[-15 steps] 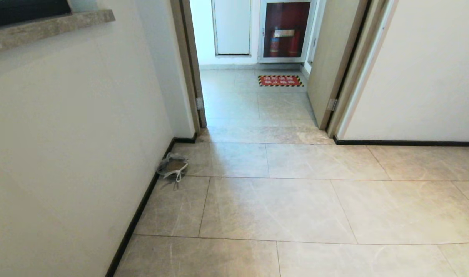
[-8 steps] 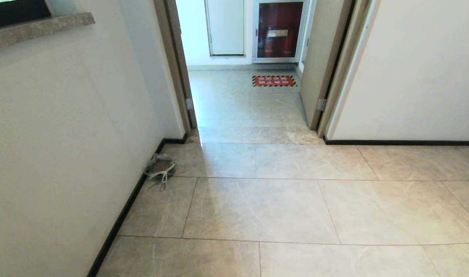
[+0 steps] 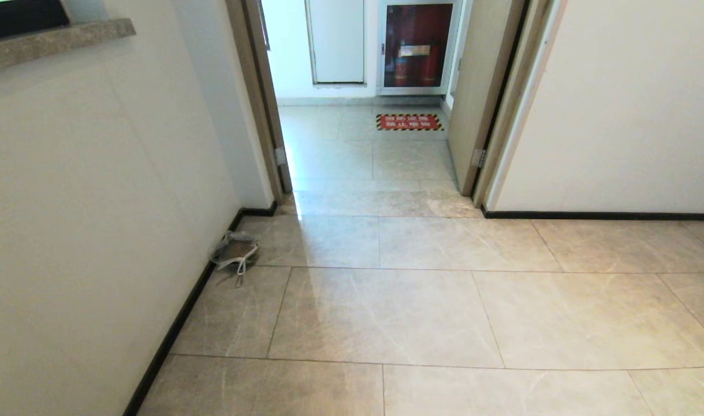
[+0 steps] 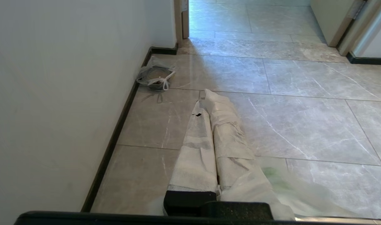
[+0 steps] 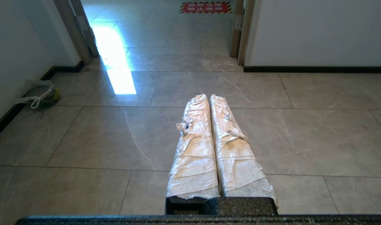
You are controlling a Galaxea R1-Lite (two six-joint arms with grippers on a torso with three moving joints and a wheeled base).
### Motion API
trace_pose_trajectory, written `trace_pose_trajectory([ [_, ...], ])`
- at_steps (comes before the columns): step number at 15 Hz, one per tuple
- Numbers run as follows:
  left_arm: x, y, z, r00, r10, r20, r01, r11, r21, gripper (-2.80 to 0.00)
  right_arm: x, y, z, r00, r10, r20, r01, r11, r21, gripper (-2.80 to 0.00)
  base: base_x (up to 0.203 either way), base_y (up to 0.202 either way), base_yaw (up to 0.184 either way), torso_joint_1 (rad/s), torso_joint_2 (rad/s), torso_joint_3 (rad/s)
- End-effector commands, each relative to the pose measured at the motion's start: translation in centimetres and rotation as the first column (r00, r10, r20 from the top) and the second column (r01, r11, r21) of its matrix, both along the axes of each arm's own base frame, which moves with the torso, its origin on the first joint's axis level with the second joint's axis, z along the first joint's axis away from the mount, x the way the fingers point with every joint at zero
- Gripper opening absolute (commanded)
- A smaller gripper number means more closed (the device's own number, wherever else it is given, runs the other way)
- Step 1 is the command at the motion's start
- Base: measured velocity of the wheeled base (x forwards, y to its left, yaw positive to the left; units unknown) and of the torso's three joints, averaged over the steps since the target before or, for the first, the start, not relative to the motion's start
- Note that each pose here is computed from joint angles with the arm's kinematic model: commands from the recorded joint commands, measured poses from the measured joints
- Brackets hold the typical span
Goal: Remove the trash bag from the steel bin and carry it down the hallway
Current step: Put the trash bag at the door
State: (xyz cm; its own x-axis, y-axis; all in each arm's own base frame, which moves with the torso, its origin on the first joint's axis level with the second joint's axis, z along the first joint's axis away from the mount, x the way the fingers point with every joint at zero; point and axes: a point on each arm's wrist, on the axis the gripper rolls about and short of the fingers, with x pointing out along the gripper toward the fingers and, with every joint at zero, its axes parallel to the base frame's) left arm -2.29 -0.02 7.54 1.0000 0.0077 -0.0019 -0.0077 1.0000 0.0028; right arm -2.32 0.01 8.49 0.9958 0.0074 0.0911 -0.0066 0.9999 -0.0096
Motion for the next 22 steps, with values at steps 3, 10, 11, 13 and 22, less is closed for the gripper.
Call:
trace_pose_trajectory([
  [3,0.01,0.0,0.0,1.0,-0.003,-0.002,0.003,1.0,0.003,-2.8,0.29,0.0,-1.03,0.999,0.0,-0.037,0.0,1.0,0.0,-2.8,0.0,0.0,0.0,0.0,0.0,0.0],
  [10,0.01,0.0,0.02,1.0,-0.002,-0.001,0.002,1.0,0.0,-2.8,0.29,0.0,-1.02,0.999,0.0,-0.036,0.0,1.0,0.0,-2.8,0.002,0.025,0.007,0.001,0.0,0.001],
  [11,0.01,0.0,-0.01,1.0,-0.002,-0.002,0.002,1.0,0.0,-2.8,0.29,0.0,-1.02,0.999,0.0,-0.036,0.0,1.0,-0.001,-2.8,0.0,0.0,0.0,0.0,0.0,0.0],
  [13,0.02,0.0,-0.02,1.0,-0.002,-0.003,0.002,1.0,0.0,-2.8,0.29,0.0,-1.04,0.999,0.0,-0.037,0.0,1.0,0.0,-2.8,0.0,0.0,0.0,0.0,0.0,0.0],
  [22,0.02,0.0,-0.01,1.0,-0.002,-0.001,0.002,1.0,-0.003,-2.8,0.29,0.01,-1.02,0.999,0.001,-0.036,-0.001,1.0,-0.008,-2.8,0.0,0.09,0.002,0.001,0.0,0.002],
])
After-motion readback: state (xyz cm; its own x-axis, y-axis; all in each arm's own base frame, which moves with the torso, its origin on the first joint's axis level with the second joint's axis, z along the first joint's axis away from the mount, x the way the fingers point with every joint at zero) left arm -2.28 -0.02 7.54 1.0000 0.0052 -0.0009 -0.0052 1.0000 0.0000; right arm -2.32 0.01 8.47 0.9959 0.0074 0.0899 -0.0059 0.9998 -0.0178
